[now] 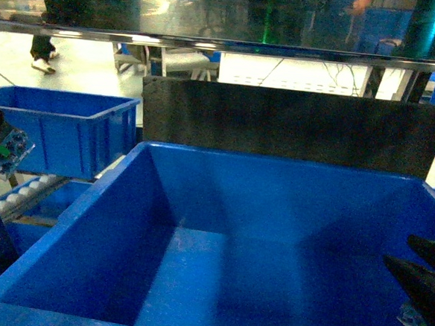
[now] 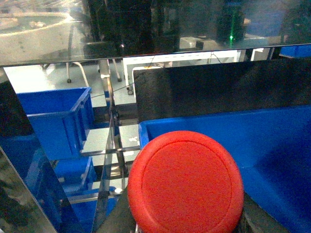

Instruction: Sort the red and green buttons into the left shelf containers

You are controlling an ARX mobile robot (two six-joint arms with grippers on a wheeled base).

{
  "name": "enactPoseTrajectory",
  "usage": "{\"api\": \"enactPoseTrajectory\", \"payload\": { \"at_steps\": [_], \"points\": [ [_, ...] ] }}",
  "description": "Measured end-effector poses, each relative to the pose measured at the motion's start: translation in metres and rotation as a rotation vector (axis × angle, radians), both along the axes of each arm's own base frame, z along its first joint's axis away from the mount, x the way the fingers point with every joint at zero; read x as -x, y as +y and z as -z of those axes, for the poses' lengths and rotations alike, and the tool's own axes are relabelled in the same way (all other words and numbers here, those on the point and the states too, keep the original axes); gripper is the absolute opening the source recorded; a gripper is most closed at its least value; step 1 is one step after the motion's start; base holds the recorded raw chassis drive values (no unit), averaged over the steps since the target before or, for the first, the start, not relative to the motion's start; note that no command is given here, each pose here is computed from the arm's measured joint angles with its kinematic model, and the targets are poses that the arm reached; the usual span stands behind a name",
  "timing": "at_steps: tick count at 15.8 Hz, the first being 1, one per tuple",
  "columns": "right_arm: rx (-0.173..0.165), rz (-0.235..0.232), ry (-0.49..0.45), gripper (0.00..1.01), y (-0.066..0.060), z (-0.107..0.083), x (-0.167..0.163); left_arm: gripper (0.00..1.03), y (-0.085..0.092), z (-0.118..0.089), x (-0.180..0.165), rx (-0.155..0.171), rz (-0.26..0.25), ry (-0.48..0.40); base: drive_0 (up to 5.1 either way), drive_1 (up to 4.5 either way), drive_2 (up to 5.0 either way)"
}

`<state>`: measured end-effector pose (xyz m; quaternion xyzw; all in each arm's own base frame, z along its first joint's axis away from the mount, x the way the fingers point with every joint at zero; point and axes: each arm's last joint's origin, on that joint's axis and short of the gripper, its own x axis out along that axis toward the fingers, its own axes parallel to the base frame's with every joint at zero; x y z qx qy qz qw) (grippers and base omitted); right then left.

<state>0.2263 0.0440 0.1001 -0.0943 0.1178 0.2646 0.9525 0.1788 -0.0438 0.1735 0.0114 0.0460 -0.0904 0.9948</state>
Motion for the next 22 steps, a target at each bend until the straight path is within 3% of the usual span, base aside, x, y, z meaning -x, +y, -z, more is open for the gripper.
{"api": "enactPoseTrajectory", "payload": {
  "at_steps": [4,12,14,20,22],
  "points": [
    [0.001,0.002,-0.011,0.30,0.003,-0.002,-0.006,0.25,0.000,0.000,0.000,0.000,0.000,0.000,0.0,0.00,0.0],
    [-0.017,0.038,-0.029,0.97,-0.006,-0.004,-0.006,0.25,0.000,0.000,0.000,0.000,0.000,0.000,0.0,0.00,0.0],
    [-0.035,0.054,-0.054,0.97,-0.011,-0.011,0.004,0.25,0.000,0.000,0.000,0.000,0.000,0.000,0.0,0.00,0.0],
    [-0.082,0.035,-0.092,0.98,-0.023,-0.035,0.056,0.25,0.000,0.000,0.000,0.000,0.000,0.000,0.0,0.00,0.0],
    [-0.124,0.049,-0.164,0.98,-0.025,-0.049,0.075,0.25,0.000,0.000,0.000,0.000,0.000,0.000,0.0,0.00,0.0]
  ]
}}
